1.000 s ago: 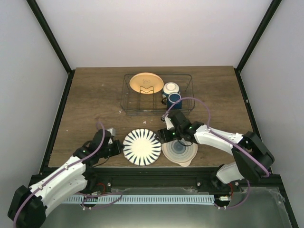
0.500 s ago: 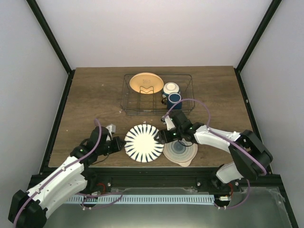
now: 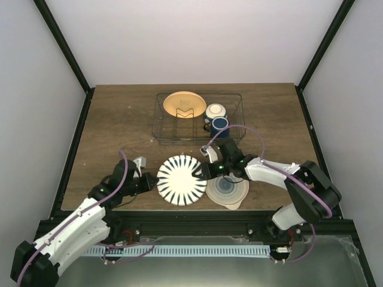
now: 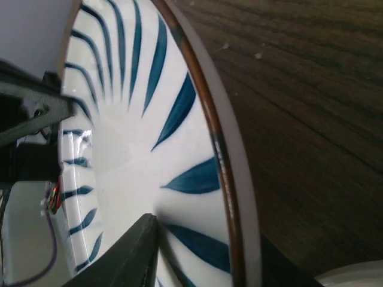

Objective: Load the mixed dishes into the dish rack

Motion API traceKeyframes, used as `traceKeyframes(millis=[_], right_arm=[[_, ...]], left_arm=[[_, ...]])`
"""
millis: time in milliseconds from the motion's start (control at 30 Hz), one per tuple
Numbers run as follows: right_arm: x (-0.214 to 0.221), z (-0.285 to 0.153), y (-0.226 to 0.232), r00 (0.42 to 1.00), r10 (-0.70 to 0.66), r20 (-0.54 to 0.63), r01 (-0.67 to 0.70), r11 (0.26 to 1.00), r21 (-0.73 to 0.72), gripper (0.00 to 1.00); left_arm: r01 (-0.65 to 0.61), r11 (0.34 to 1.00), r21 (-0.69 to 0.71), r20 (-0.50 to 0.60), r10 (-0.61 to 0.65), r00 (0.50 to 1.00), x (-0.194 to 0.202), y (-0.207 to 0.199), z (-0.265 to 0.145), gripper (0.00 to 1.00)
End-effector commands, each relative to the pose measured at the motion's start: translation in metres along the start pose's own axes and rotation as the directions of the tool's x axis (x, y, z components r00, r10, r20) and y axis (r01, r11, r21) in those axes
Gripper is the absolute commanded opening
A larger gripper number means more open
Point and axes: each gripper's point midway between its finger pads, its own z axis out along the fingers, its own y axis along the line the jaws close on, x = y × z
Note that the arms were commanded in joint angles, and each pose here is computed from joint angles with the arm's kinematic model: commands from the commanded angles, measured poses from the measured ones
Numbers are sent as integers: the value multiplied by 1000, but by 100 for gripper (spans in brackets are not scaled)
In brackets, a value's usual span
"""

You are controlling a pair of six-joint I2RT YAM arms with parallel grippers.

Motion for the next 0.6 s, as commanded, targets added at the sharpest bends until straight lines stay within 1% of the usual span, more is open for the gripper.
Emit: traceKeyframes(millis=[0, 67, 233, 300, 333, 467, 533, 567], right_arm=[[3, -1, 14, 999, -35, -12, 34, 997, -74, 24], [3, -2, 16, 999, -37, -13, 36, 996, -85, 17], [2, -5, 19, 999, -47, -6, 46, 995, -88, 5], [0, -6, 18, 999, -52, -2, 51, 995, -81, 1], [-1, -7, 19, 998, -58, 1, 58, 995, -80, 1], [-6, -11, 21, 996, -89, 11, 89, 994, -62, 1], [-11, -13, 20, 993, -114, 15, 114, 993, -39, 1], [-14, -13, 20, 992, -127, 16, 127, 992, -27, 1]], left_arm=[[-52, 978, 201, 113, 30, 993, -31, -53, -14, 0], [-53, 979, 196, 110, 32, 993, -31, -51, -13, 0], [-55, 980, 191, 113, 33, 993, -30, -48, -10, 1], [-45, 983, 175, 113, 25, 993, -29, -43, -7, 6], [-44, 985, 168, 112, 25, 993, -28, -40, -5, 9], [-37, 990, 139, 99, 23, 995, -24, -31, 1, 26], [-35, 991, 130, 90, 23, 996, -22, -27, 3, 36], [-35, 991, 126, 86, 24, 996, -21, -26, 4, 39]])
